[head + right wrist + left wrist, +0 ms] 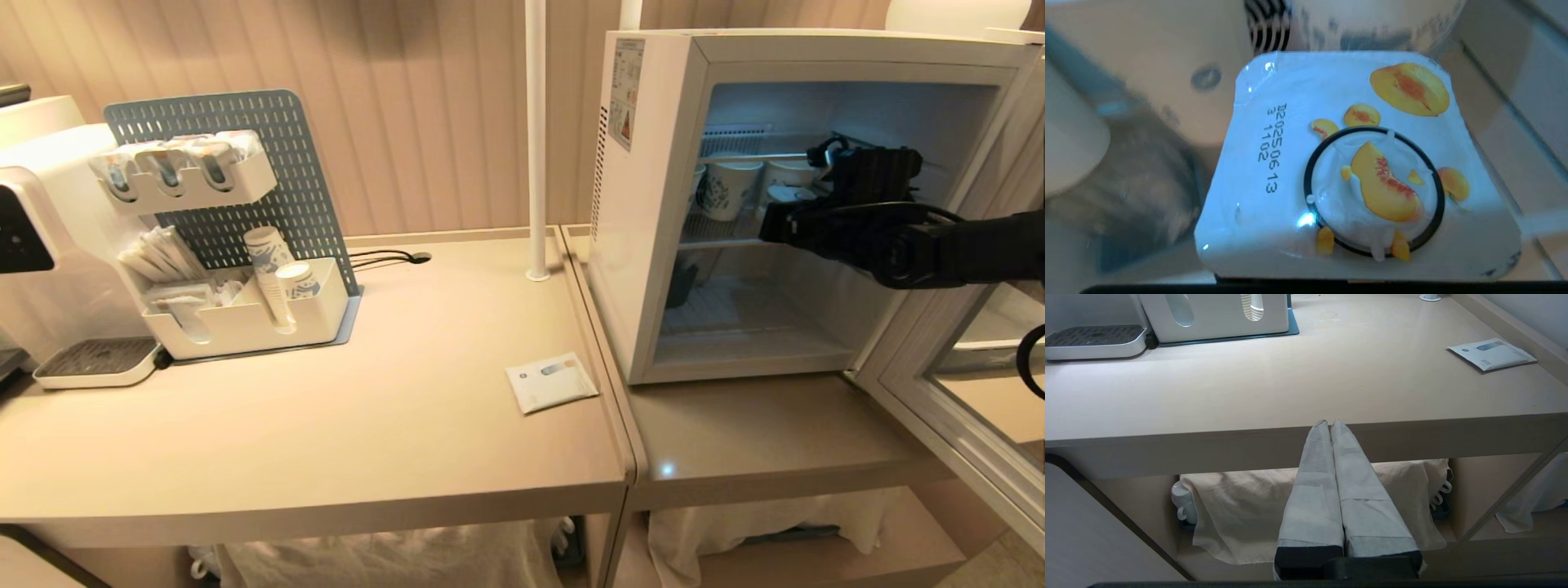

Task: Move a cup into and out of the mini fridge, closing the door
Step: Take the yoghurt out of the freezer

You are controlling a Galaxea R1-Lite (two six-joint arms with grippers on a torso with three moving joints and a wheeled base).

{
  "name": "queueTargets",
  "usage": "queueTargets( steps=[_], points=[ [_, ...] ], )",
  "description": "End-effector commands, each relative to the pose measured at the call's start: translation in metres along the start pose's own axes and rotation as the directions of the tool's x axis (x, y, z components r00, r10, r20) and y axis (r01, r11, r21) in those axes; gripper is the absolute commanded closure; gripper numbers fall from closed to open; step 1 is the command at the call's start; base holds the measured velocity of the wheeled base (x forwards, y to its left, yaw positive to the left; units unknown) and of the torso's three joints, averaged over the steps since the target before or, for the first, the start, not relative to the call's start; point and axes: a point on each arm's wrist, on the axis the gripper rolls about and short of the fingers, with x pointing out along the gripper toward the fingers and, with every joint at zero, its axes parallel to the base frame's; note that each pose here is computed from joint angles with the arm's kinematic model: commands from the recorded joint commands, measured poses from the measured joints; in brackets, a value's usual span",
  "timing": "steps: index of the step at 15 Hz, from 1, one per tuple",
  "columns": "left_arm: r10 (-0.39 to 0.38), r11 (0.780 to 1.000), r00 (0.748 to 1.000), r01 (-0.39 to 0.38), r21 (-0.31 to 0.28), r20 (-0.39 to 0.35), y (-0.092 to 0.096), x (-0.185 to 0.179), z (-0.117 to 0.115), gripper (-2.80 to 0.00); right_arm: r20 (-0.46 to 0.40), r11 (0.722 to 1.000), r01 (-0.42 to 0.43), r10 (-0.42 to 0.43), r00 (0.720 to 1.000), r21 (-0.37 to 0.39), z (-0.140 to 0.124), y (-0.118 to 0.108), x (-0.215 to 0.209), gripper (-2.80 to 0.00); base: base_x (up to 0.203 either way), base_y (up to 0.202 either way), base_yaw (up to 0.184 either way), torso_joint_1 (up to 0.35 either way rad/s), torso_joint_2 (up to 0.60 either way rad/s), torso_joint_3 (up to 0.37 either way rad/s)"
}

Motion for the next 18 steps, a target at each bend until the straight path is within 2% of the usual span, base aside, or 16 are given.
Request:
queueTargets(
  steps=[1, 4, 9, 15, 18],
  points=[
    [0.000, 1.000, 1.000, 0.000, 0.000, 0.000, 0.000, 0.000, 0.000, 0.00, -0.011, 1.000, -0.001, 0.001, 1.000, 0.002, 0.005, 0.000, -0.022, 0.00, 0.000, 0.000, 0.000, 0.000, 0.00, 0.000],
    [0.000, 1.000, 1.000, 0.000, 0.000, -0.002, 0.000, 0.000, 0.000, 0.00, -0.030, 1.000, 0.000, 0.000, 1.000, 0.004, 0.002, -0.001, -0.041, 0.00, 0.000, 0.000, 0.000, 0.000, 0.00, 0.000],
    [0.000, 1.000, 1.000, 0.000, 0.000, -0.001, 0.000, 0.000, 0.000, 0.00, 0.034, 1.000, -0.012, 0.012, 0.999, 0.003, 0.011, 0.000, -0.085, 0.00, 0.000, 0.000, 0.000, 0.000, 0.00, 0.000],
    [0.000, 1.000, 1.000, 0.000, 0.000, -0.002, 0.000, 0.000, 0.000, 0.00, 0.122, 0.996, -0.086, 0.086, 0.989, -0.007, 0.038, 0.016, -0.172, 0.00, 0.000, 0.000, 0.000, 0.000, 0.00, 0.000],
    [0.000, 1.000, 1.000, 0.000, 0.000, -0.002, 0.000, 0.000, 0.000, 0.00, 0.156, 0.990, -0.142, 0.144, 0.977, -0.020, 0.034, 0.026, -0.239, 0.00, 0.000, 0.000, 0.000, 0.000, 0.00, 0.000]
  ],
)
